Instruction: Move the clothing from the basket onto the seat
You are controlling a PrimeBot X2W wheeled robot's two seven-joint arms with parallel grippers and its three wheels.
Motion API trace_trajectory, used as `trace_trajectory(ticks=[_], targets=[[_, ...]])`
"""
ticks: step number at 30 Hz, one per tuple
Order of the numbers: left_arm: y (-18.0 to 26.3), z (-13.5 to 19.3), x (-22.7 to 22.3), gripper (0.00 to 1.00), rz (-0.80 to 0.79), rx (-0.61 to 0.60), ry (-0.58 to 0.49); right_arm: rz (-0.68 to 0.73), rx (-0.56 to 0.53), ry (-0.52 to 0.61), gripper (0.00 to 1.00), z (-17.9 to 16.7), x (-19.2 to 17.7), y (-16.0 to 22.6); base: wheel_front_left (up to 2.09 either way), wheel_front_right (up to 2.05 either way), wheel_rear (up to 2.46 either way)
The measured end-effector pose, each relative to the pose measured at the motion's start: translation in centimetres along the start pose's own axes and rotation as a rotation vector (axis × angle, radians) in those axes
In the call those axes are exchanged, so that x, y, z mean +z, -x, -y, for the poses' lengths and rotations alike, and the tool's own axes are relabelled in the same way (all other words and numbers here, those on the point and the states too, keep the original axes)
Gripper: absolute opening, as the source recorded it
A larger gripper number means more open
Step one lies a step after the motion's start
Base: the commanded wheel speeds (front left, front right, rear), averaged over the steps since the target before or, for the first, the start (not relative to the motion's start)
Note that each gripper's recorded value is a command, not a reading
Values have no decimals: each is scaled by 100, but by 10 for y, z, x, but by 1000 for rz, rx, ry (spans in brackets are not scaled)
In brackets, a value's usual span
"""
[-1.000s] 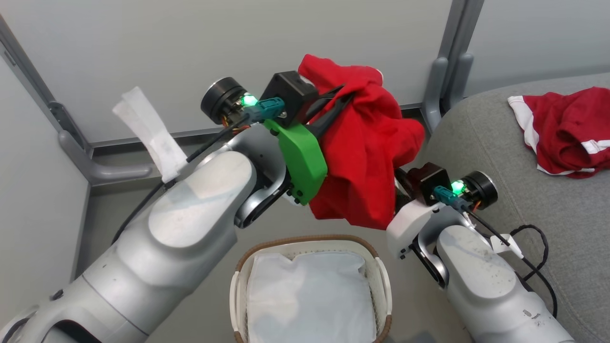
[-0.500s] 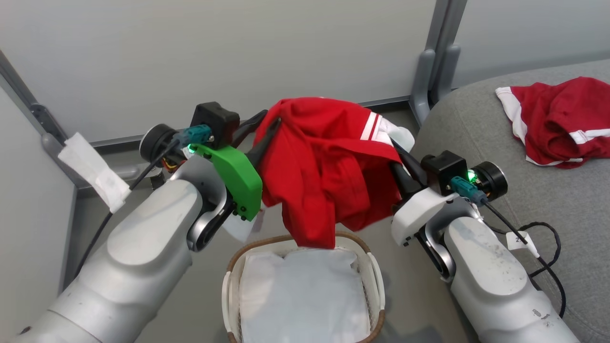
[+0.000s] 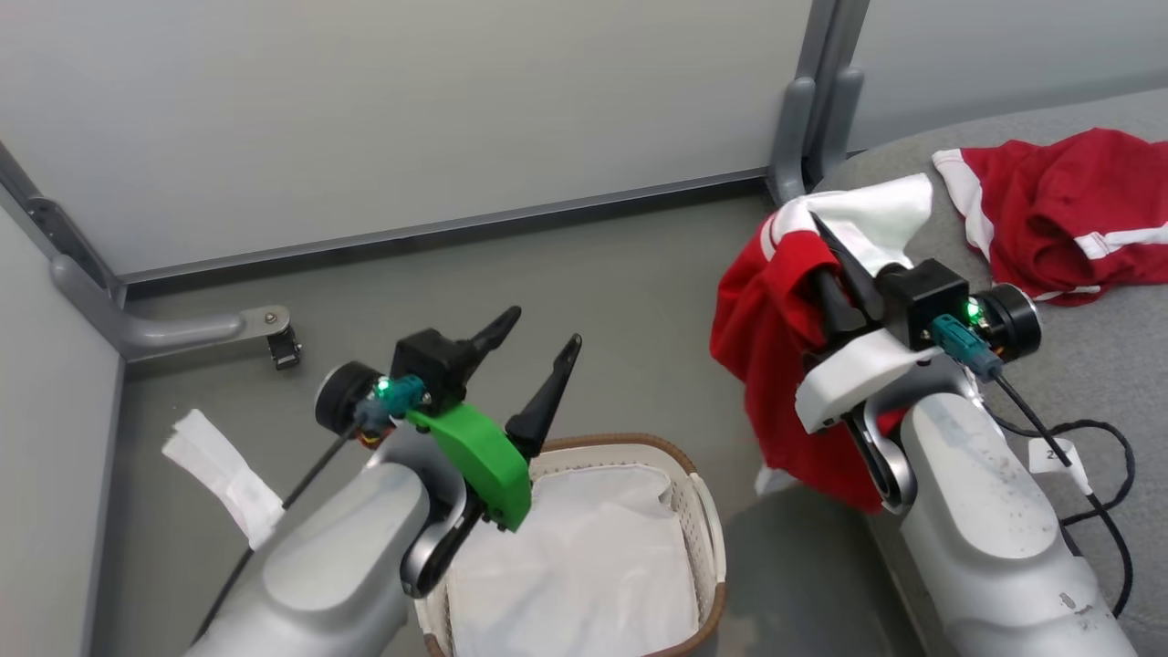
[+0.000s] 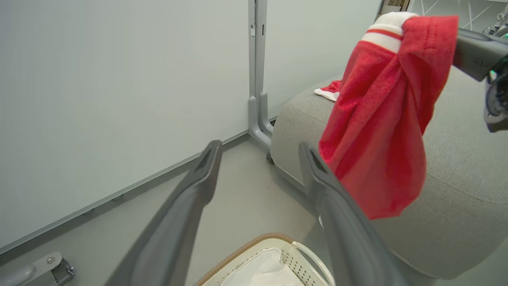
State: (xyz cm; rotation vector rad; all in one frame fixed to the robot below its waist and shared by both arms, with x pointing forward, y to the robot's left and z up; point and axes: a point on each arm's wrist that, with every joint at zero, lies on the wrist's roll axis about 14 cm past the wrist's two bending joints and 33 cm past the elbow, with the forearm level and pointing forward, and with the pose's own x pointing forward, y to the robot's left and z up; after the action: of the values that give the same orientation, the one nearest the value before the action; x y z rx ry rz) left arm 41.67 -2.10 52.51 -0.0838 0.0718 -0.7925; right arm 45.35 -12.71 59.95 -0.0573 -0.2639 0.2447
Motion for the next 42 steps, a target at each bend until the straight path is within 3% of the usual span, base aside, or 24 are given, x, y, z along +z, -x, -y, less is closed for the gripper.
trace_trajectory(ticks=[10, 21, 34, 42], targets=[[-1, 42, -28, 100, -17, -80, 53, -29, -190, 51, 0, 61, -9, 36, 0, 0, 0], [-21, 86, -37, 100, -19, -205, 93, -8, -320, 103, 0, 105, 5, 67, 0, 0, 0], [-39, 111, -60, 100, -63, -312, 115, -67, -441, 136, 0, 141, -9, 101, 0, 0, 0], [-45, 117, -67, 100, -71, -344, 124, -113, -461, 139, 0, 149, -24, 104, 0, 0, 0]])
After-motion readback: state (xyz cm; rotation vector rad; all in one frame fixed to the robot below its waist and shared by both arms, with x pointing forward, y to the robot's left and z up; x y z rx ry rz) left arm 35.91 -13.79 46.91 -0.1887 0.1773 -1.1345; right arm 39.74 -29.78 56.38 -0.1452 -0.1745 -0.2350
